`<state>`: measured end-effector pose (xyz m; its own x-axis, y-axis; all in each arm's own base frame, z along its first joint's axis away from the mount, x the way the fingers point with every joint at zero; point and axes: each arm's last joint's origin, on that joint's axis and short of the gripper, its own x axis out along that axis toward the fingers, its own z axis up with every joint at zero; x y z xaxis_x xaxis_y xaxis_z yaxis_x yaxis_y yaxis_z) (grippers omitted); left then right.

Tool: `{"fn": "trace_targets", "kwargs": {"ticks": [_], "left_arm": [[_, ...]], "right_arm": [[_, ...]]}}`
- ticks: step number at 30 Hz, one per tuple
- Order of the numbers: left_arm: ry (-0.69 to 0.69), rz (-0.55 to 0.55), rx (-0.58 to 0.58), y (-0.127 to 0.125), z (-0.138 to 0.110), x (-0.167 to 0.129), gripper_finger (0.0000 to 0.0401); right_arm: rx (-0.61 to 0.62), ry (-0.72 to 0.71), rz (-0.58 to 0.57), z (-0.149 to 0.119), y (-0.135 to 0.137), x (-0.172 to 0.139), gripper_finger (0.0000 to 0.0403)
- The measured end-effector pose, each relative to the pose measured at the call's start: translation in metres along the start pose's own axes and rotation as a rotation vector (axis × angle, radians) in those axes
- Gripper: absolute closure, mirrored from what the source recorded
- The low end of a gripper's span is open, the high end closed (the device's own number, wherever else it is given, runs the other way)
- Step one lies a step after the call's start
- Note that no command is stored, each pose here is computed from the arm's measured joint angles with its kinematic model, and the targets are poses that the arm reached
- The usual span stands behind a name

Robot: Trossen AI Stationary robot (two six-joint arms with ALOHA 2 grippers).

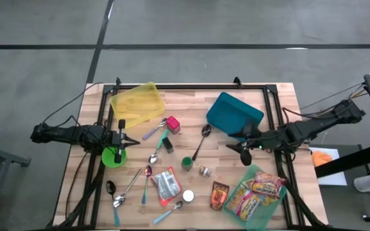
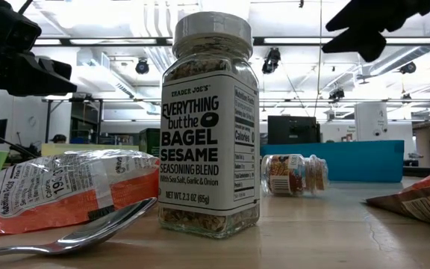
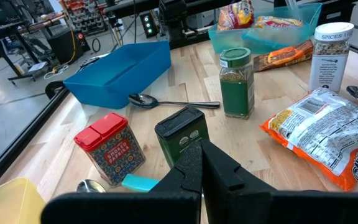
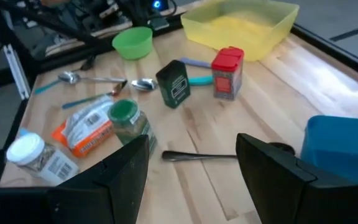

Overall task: Pick & Place Food Item
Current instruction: Put the orange noodle pack into the green bin

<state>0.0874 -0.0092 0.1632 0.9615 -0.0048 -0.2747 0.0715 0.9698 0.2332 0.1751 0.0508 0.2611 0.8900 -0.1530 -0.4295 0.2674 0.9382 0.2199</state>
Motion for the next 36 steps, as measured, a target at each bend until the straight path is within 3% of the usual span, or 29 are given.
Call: {"fn": "trace_targets", "kwargs": {"ticks": [7, 18, 25, 30, 36], "left_arm": [[0.000, 0.000, 0.000, 0.000, 0.000, 0.000, 0.0401], [0.000, 0.000, 0.000, 0.000, 0.000, 0.000, 0.0401], [0.000, 0.000, 0.000, 0.000, 0.000, 0.000, 0.0401], [0.000, 0.000, 0.000, 0.000, 0.000, 0.000, 0.0401], [0.000, 0.000, 0.000, 0.000, 0.000, 0.000, 0.0401]], "right_arm": [[-0.130, -0.019, -0.001, 0.002, 0.001, 0.004, 0.0164], [-0.192, -0.048, 0.010, 0.005, 0.002, 0.003, 0.0164], [-0.105, -0.047, 0.028, 0.005, 0.005, 0.007, 0.0164], [-0.033, -0.019, 0.124, 0.001, 0.017, 0.025, 0.0164], [0.206, 0.094, 0.100, -0.020, 0.028, 0.063, 0.0164]]}}
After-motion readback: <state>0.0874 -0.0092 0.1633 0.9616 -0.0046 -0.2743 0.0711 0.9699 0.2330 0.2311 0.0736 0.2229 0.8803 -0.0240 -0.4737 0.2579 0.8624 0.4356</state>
